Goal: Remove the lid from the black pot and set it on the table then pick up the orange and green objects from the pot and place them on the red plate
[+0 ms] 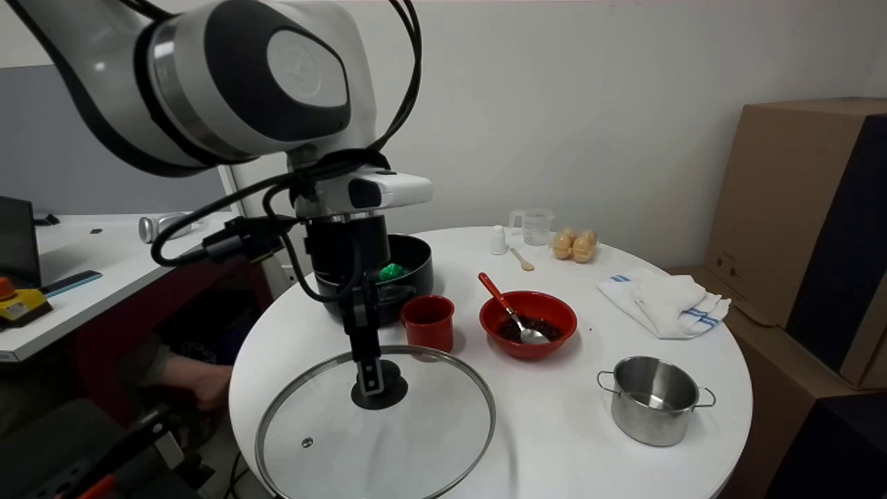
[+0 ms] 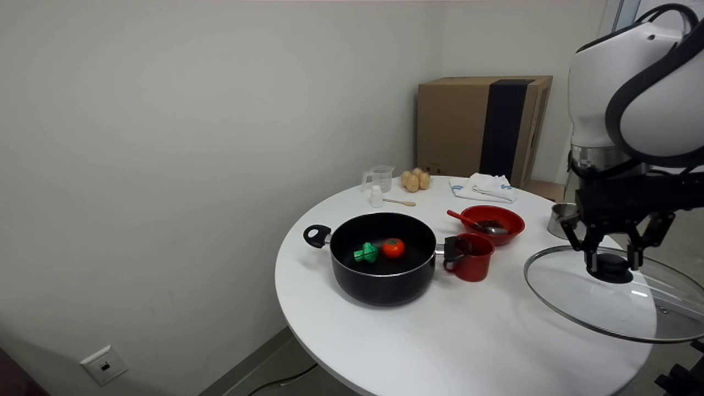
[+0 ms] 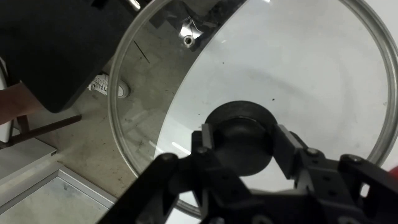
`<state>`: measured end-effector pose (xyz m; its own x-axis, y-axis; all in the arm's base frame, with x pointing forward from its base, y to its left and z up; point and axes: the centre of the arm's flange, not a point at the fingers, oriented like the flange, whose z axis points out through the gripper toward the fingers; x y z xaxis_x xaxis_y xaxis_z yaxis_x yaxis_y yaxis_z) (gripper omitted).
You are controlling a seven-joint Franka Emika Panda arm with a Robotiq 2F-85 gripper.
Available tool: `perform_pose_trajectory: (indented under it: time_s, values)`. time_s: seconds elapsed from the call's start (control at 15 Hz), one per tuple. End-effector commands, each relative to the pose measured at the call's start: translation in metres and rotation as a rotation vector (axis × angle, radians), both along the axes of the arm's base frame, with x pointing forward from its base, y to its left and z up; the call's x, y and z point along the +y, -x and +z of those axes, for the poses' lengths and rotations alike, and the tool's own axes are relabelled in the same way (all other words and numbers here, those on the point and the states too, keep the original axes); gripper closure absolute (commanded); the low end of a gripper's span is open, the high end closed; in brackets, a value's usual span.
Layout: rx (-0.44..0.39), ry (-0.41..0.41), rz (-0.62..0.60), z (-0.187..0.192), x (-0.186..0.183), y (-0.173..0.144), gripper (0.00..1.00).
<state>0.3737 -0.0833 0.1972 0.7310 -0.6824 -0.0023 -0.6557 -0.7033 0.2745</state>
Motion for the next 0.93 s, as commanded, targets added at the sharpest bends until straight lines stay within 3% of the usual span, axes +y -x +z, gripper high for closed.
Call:
perform_pose_trajectory:
  time_s: [0.0,0.07,0.4,0.53,0.6,0.87]
  values:
    - [-0.081,0.082,0.061,0.005,-0.007,0.006,0.76]
    - [0.002,0.0,0.001,-0.001,0.0,0.0,0.51]
    - [0.004,0.0,0.002,-0.002,0.0,-0.001,0.51]
    - [-0.022,0.041,0.048,-0.001,-0.001,-0.002,0.51]
    - [-0.034,0.055,0.057,-0.001,-0.003,-0.001,0.76]
    - [-0.093,0.085,-0.019,-0.001,-0.003,-0.02,0.76]
